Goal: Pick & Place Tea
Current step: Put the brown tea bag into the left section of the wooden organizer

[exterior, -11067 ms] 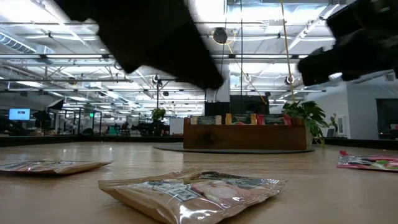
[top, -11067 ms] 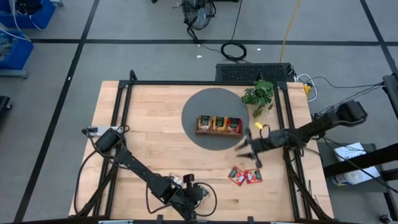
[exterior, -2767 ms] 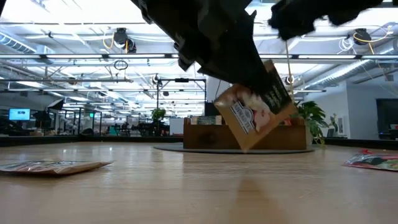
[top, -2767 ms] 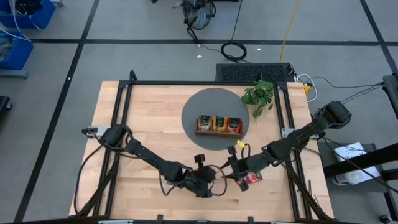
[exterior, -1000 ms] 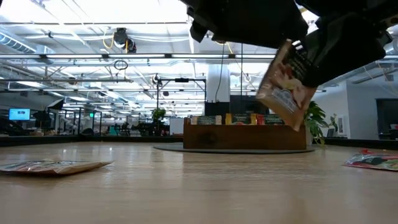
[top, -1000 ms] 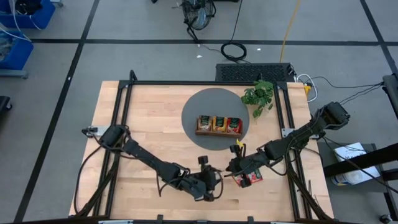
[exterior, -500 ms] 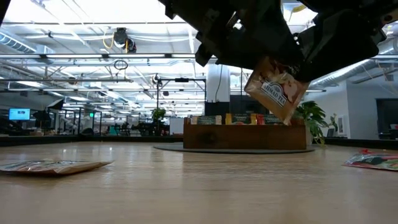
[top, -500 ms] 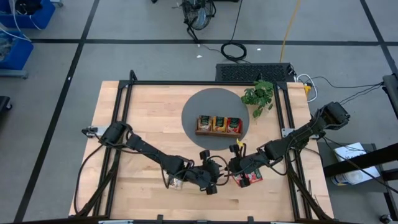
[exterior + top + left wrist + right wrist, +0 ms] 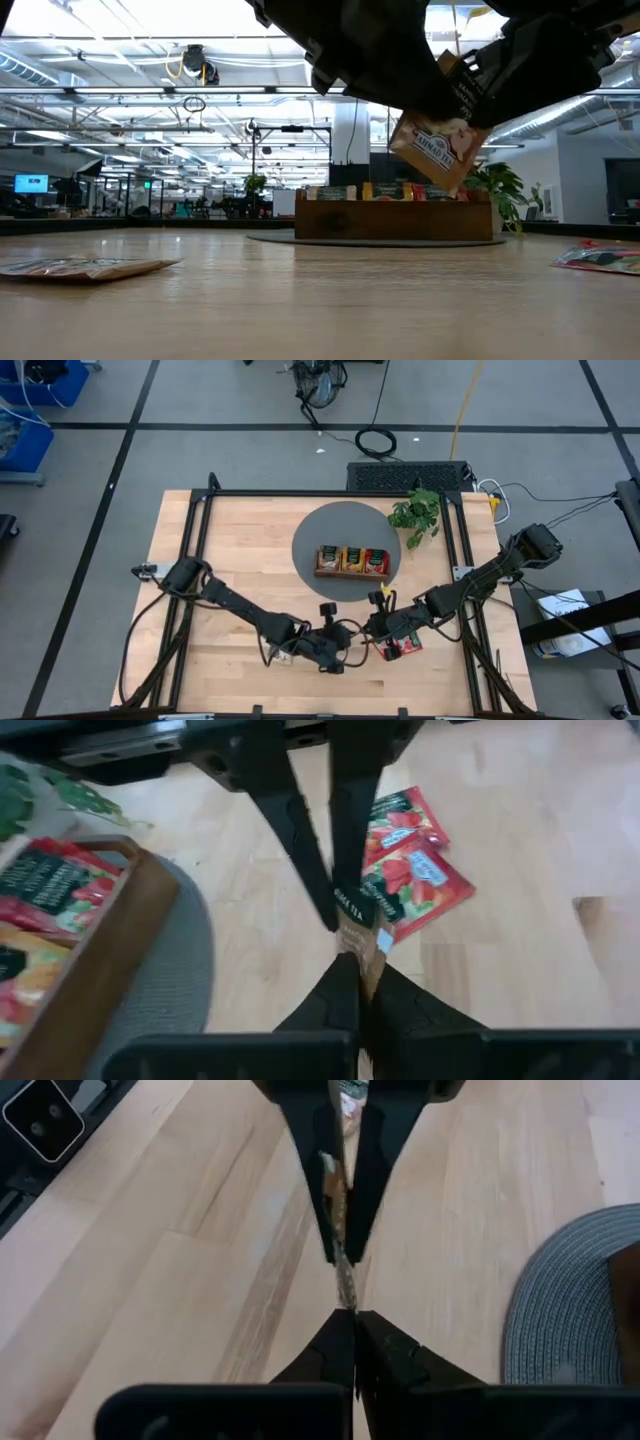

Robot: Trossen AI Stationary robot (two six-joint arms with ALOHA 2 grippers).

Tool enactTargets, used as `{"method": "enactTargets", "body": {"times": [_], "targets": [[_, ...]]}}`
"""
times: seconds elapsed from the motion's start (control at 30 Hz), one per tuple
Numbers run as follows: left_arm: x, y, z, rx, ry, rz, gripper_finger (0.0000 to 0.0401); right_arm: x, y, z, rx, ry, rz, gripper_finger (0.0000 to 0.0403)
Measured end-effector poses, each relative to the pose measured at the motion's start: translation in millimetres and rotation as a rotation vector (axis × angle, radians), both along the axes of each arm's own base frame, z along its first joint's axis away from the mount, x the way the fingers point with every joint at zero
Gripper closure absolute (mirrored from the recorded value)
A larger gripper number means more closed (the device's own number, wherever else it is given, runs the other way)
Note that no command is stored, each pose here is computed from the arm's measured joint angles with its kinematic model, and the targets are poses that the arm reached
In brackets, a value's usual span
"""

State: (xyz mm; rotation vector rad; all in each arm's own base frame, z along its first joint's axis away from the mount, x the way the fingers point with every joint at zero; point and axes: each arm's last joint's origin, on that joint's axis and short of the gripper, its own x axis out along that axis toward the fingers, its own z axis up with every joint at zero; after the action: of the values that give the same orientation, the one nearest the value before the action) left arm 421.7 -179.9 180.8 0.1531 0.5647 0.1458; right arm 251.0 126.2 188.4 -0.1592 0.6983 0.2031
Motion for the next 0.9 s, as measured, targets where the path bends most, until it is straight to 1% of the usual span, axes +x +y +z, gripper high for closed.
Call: {"method": "enactTargets", "body": {"times": [0.1, 0.2, 0.33, 0.47, 0.57, 0.63, 0.7, 0.8, 0.9], "targets": [[-3.8, -6.6, 0.5, 0.066, -0.007, 0.01, 0.0397, 1.0, 0.5, 1.3, -0.003, -0.018, 0.007, 0.0398], [-9.4, -16.5, 1.5, 0.139, -0.024, 0.033, 0.0396, 2.2, 3.8, 4.4, 0.014, -0.056, 0.017, 0.0376], [-17.6, -29.7, 2.9, 0.215, -0.048, 0.068, 0.0398, 2.4, 7.3, 10.7, 0.024, -0.109, 0.04, 0.0325], [-24.9, -41.7, 4.4, 0.278, -0.065, 0.076, 0.0398, -1.4, 8.8, 26.3, 0.061, -0.187, 0.061, 0.0268], [-27.3, -48.0, 5.8, 0.28, -0.08, 0.059, 0.0397, -5.4, 11.4, 41.9, 0.092, -0.276, 0.084, 0.0234], [-28.1, -50.8, 6.9, 0.276, -0.092, 0.053, 0.0398, -7.2, 12.8, 50.3, 0.095, -0.324, 0.105, 0.0218], [-27.2, -52.4, 9.2, 0.277, -0.113, 0.046, 0.0398, -6.9, 14.3, 57.8, 0.089, -0.285, 0.104, 0.021], [-23.8, -54.5, 16.1, 0.286, -0.17, 0.031, 0.0397, -4.1, 15.7, 72.5, 0.082, -0.141, 0.059, 0.0207], [-20.3, -53.5, 20.9, 0.294, -0.206, 0.018, 0.0398, 3.2, 23.0, 83.3, 0.035, -0.039, 0.051, 0.0208]]}}
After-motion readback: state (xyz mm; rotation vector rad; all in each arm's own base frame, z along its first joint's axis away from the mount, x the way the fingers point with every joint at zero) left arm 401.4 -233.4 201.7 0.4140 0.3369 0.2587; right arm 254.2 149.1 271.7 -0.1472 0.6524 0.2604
